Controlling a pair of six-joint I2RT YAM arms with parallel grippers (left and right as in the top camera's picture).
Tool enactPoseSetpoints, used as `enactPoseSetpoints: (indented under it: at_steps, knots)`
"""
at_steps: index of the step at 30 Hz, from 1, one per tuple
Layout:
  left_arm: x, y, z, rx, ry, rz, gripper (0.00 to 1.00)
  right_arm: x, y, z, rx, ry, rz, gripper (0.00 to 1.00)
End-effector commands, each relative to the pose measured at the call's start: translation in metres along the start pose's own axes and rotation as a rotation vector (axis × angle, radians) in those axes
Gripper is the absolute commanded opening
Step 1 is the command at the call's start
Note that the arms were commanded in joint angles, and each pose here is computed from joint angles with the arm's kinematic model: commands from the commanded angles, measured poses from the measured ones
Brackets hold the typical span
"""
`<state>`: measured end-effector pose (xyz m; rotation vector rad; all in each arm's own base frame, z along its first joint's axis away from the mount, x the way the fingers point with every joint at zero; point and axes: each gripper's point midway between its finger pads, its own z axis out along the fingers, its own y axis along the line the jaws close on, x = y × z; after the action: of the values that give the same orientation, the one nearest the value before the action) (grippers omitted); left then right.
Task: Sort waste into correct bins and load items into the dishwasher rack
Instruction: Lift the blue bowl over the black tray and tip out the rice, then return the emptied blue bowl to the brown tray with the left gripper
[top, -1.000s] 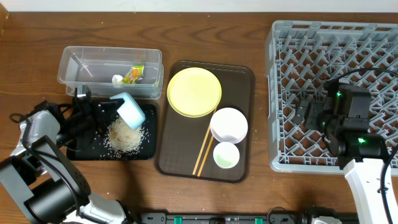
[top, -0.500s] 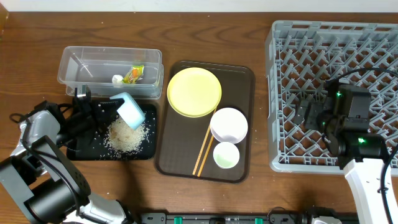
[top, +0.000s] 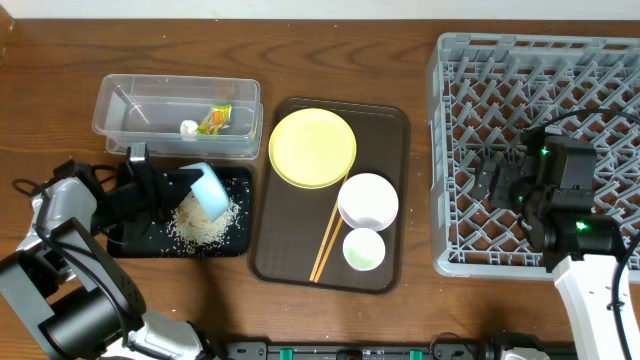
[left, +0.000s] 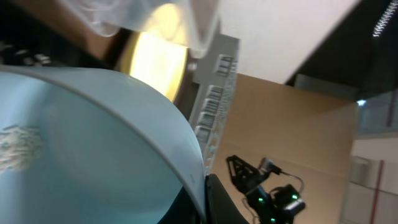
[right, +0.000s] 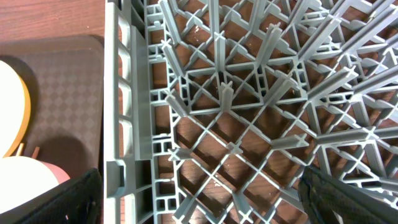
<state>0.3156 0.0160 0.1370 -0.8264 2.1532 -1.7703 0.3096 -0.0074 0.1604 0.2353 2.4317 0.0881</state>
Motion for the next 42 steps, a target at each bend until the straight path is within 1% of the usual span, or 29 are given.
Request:
enactPoseSetpoints:
  at_steps: [1, 3, 5, 7, 8, 10, 13, 15, 17, 18, 20, 23, 25, 26, 27, 32, 35, 38, 40, 42]
  knots:
    - [-0.001, -0.032, -0.004, 0.196, -0.02, 0.12, 0.06, -0.007, 0.005, -0.005, -0.011, -0.02, -0.012, 0.99]
    - [-0.003, -0.031, -0.004, 0.189, -0.023, 0.142, 0.06, -0.007, 0.005, -0.005, -0.011, -0.02, -0.012, 0.99]
    - [-0.004, -0.023, -0.003, 0.142, -0.022, 0.145, 0.06, -0.007, 0.005, -0.005, -0.011, -0.02, -0.012, 0.99]
    - [-0.004, -0.014, -0.002, 0.092, -0.015, 0.086, 0.06, -0.007, 0.005, -0.005, -0.011, -0.02, -0.012, 0.99]
    - [-0.004, -0.015, -0.002, 0.097, -0.014, 0.065, 0.06, -0.007, 0.005, -0.005, -0.011, -0.02, -0.012, 0.99]
    - [-0.004, -0.032, -0.004, 0.194, -0.02, 0.093, 0.07, -0.007, 0.005, -0.005, -0.011, -0.02, -0.012, 0.99]
    - [-0.006, -0.032, -0.005, 0.192, -0.026, 0.121, 0.06, -0.007, 0.005, -0.005, -0.011, -0.02, -0.012, 0.99]
    - [-0.008, -0.025, -0.004, 0.151, -0.027, 0.135, 0.06, -0.007, 0.005, -0.005, -0.011, -0.02, -0.012, 0.99]
    - [-0.008, -0.017, -0.003, 0.109, -0.022, 0.069, 0.06, -0.007, 0.005, -0.005, -0.011, -0.02, -0.013, 0.99]
    - [-0.008, -0.021, -0.003, 0.131, -0.02, 0.055, 0.06, -0.007, 0.005, -0.005, -0.011, -0.02, -0.013, 0.99]
    - [-0.007, -0.033, -0.005, 0.196, -0.02, 0.075, 0.06, -0.007, 0.005, -0.005, -0.011, -0.02, -0.012, 0.99]
    - [-0.009, -0.028, -0.005, 0.171, -0.029, 0.109, 0.06, -0.007, 0.005, -0.005, -0.011, -0.02, -0.013, 0.99]
    - [-0.01, -0.02, -0.005, 0.128, -0.029, 0.079, 0.06, -0.007, 0.005, -0.005, -0.011, -0.02, -0.013, 0.99]
    - [-0.01, -0.023, -0.005, 0.145, -0.028, 0.066, 0.06, -0.007, 0.005, -0.005, -0.011, -0.02, -0.013, 0.99]
    - [-0.009, -0.032, -0.006, 0.196, -0.026, 0.081, 0.06, -0.007, 0.005, -0.005, -0.011, -0.02, -0.013, 0.99]
    - [-0.008, -0.03, -0.005, 0.171, -0.024, 0.085, 0.06, -0.007, 0.005, -0.005, -0.011, -0.02, -0.013, 0.99]
    - [-0.002, -0.033, 0.001, 0.168, 0.0, 0.076, 0.06, -0.007, 0.005, -0.005, -0.011, -0.02, -0.013, 0.99]
    - [0.011, -0.039, 0.013, 0.144, 0.044, 0.116, 0.06, -0.007, 0.005, -0.005, -0.011, -0.021, -0.012, 0.99]
    - [0.023, -0.045, 0.024, 0.106, 0.081, 0.18, 0.06, -0.008, 0.005, -0.005, -0.011, -0.021, -0.013, 0.99]
    - [0.038, -0.05, 0.036, 0.056, 0.125, 0.278, 0.06, -0.008, 0.005, -0.005, -0.011, -0.021, -0.013, 0.99]
